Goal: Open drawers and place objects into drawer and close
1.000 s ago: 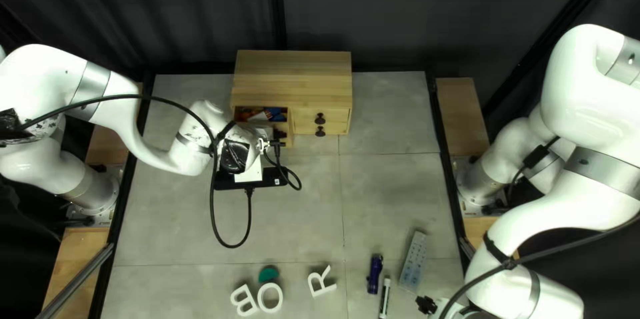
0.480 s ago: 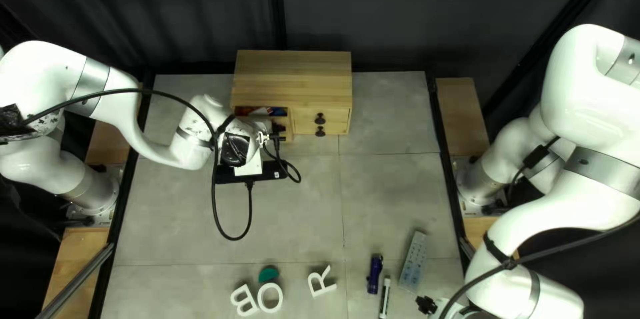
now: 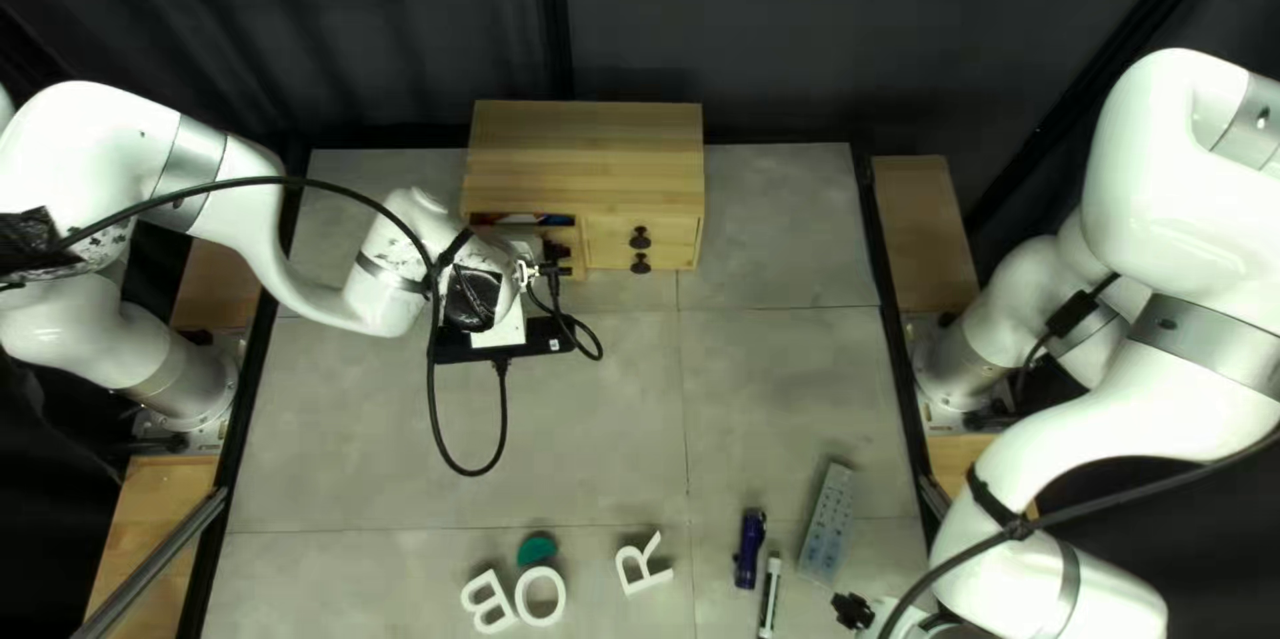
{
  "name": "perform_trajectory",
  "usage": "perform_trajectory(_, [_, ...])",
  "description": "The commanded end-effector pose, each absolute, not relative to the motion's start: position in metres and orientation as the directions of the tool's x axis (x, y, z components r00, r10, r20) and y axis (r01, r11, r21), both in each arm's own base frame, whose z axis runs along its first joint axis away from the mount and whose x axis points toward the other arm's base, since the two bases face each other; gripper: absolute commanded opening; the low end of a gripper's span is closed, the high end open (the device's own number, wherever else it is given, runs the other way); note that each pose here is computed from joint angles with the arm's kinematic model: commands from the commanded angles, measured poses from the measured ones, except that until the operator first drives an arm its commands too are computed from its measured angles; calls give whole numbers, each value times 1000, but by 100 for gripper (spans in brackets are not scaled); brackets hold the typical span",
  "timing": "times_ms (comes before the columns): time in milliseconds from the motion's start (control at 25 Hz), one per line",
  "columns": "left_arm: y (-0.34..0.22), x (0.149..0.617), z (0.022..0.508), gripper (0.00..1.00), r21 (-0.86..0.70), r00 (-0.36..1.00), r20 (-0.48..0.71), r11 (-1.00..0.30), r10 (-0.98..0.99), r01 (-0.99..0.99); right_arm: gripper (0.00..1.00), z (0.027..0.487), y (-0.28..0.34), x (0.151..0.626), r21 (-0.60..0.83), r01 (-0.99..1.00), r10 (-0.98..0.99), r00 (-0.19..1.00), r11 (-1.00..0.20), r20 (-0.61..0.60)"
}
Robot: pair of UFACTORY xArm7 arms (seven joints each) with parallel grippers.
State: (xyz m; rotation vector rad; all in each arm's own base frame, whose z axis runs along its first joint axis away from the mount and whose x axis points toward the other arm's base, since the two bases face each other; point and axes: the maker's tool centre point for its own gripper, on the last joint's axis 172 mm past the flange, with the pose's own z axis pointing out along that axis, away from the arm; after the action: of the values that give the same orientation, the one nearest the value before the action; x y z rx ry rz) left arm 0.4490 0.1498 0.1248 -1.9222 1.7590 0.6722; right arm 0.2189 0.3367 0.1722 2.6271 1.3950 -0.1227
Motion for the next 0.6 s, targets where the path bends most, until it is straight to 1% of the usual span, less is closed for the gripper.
perform_trajectory(40, [158,449,128,100,7,71,-631,-97,-773,-995,100,172,337,219,106,828,815,560,-550,-149])
perform_trajectory(600, [169,452,128,100,12,79,-644,-114,-761,-993,100,172,337,219,106,828,815,560,-550,-149])
